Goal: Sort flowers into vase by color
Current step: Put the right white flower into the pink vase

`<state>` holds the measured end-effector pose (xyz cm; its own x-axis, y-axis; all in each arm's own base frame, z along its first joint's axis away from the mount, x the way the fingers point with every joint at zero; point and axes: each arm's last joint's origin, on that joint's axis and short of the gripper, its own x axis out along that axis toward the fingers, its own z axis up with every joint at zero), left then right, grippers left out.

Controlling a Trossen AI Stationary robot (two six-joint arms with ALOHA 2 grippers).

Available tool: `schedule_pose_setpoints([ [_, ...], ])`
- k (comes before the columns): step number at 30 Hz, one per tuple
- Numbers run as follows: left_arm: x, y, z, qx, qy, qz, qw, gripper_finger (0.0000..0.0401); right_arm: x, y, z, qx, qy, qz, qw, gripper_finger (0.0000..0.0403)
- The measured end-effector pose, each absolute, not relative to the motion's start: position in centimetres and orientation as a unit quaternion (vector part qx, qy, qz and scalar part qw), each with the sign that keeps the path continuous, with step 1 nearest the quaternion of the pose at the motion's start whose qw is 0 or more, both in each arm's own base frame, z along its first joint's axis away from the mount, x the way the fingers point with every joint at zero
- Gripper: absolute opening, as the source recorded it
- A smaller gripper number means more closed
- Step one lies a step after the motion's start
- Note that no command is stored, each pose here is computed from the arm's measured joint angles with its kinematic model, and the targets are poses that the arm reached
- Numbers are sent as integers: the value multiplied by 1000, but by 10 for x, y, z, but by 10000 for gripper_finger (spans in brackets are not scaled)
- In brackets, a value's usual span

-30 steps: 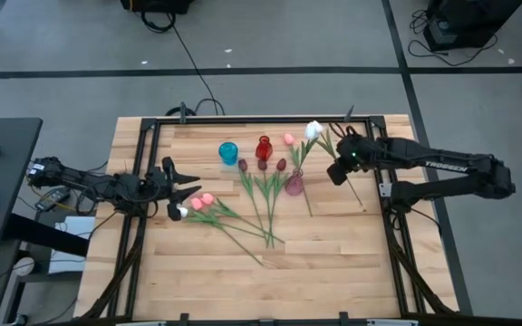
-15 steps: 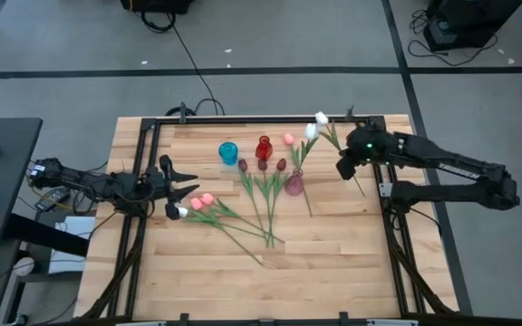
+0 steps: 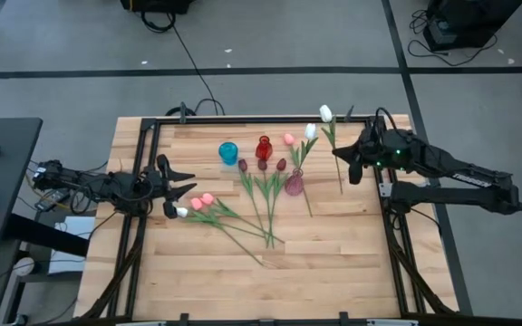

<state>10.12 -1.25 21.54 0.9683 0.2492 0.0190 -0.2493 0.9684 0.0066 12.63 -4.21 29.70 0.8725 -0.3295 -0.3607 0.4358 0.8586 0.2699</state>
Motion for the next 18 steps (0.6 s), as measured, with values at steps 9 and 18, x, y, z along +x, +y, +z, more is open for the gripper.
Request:
schedule_pose_setpoints([
  [9, 94, -10, 225, -8, -14, 145, 989, 131, 142, -25, 298, 120, 55, -98, 986, 7],
  [18, 94, -9, 227, -26, -26, 157, 987, 131, 168, -10, 281, 24, -39, -91, 995, 7],
])
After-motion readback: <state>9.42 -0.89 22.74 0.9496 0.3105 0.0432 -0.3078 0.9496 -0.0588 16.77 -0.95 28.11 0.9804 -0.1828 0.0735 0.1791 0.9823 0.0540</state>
